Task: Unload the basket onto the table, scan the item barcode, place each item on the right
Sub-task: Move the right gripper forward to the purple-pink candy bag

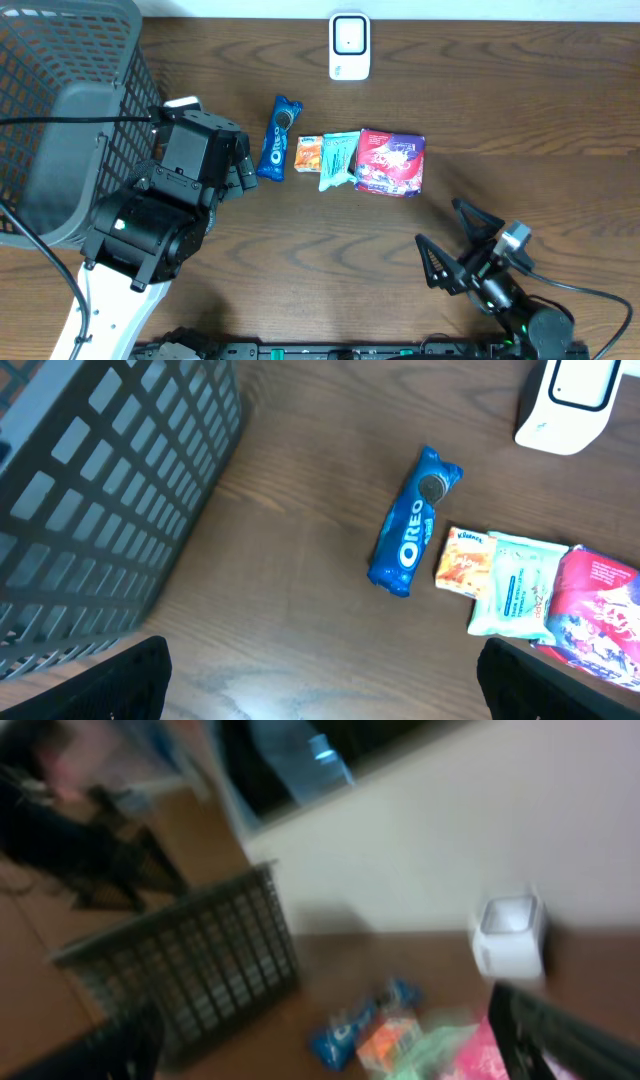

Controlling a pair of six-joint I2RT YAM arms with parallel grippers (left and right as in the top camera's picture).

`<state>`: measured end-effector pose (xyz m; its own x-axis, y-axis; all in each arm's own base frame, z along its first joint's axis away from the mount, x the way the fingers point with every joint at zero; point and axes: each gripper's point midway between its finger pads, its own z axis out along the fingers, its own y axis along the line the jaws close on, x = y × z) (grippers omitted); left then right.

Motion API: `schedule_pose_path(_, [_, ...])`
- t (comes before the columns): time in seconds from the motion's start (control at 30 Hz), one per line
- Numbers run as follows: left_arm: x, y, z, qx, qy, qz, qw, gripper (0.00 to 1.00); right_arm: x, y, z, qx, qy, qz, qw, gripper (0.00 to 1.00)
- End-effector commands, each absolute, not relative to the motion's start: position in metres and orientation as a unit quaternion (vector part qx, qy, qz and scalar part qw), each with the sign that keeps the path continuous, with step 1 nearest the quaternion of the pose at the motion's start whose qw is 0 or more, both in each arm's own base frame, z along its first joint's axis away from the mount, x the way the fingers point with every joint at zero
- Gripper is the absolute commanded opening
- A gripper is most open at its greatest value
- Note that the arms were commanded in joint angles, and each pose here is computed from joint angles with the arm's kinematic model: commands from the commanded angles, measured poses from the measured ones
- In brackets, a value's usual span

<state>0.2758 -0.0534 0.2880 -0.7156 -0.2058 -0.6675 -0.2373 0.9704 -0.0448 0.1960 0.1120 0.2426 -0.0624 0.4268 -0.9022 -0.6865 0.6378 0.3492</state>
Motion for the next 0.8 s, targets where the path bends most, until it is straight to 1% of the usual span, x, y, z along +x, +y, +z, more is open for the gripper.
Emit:
schedule_pose_path(0.0, [0.276, -0.05, 0.29, -0.119, 0.925, 0.029, 0.361, 0.98, 0.176, 0.109, 0.289, -0.125, 0.523, 0.425, 0.728, 0.99])
schedule_pose_path(0.1, [0.276, -0.05, 0.29, -0.119, 0.925, 0.029, 0.361, 0.98, 0.171, 0.091, 0.331, -0.085, 0.48, 0.403, 0.775, 0.99])
schedule_pose_path(0.17, [0.276, -0.05, 0.29, -0.119, 0.925, 0.029, 0.361, 0.98, 0.169, 0.087, 0.356, -0.099, 0.477, 0.359, 0.796, 0.99])
schedule_pose_path(0.23, [0.276, -0.05, 0.29, -0.119, 0.925, 0.029, 0.361, 0.98, 0.177, 0.087, 0.366, -0.112, 0.504, 0.32, 0.794, 0.99])
schedule_pose_path(0.3, [0.276, -0.05, 0.29, -0.119, 0.925, 0.029, 0.361, 0.98, 0.197, 0.086, 0.368, -0.113, 0.563, 0.281, 0.769, 0.99])
schedule_pose_path(0.4, [0.276, -0.05, 0.29, -0.119, 0.925, 0.029, 0.361, 0.98, 0.228, 0.084, 0.361, -0.11, 0.656, 0.243, 0.706, 0.99])
schedule_pose_path(0.57, [0.276, -0.05, 0.29, -0.119, 0.925, 0.029, 0.361, 0.98, 0.277, 0.085, 0.332, -0.114, 0.792, 0.221, 0.557, 0.99])
schedule_pose_path(0.63, [0.276, -0.05, 0.29, -0.119, 0.925, 0.029, 0.361, 0.98, 0.289, 0.09, 0.32, -0.112, 0.825, 0.234, 0.502, 0.99])
schedule_pose_path(0.7, [0.276, -0.05, 0.29, -0.119, 0.925, 0.029, 0.361, 0.98, 0.293, 0.102, 0.308, -0.117, 0.844, 0.274, 0.445, 0.99])
schedule_pose_path(0.77, [0.276, -0.05, 0.29, -0.119, 0.925, 0.029, 0.361, 0.98, 0.295, 0.109, 0.281, -0.107, 0.869, 0.3, 0.379, 0.99])
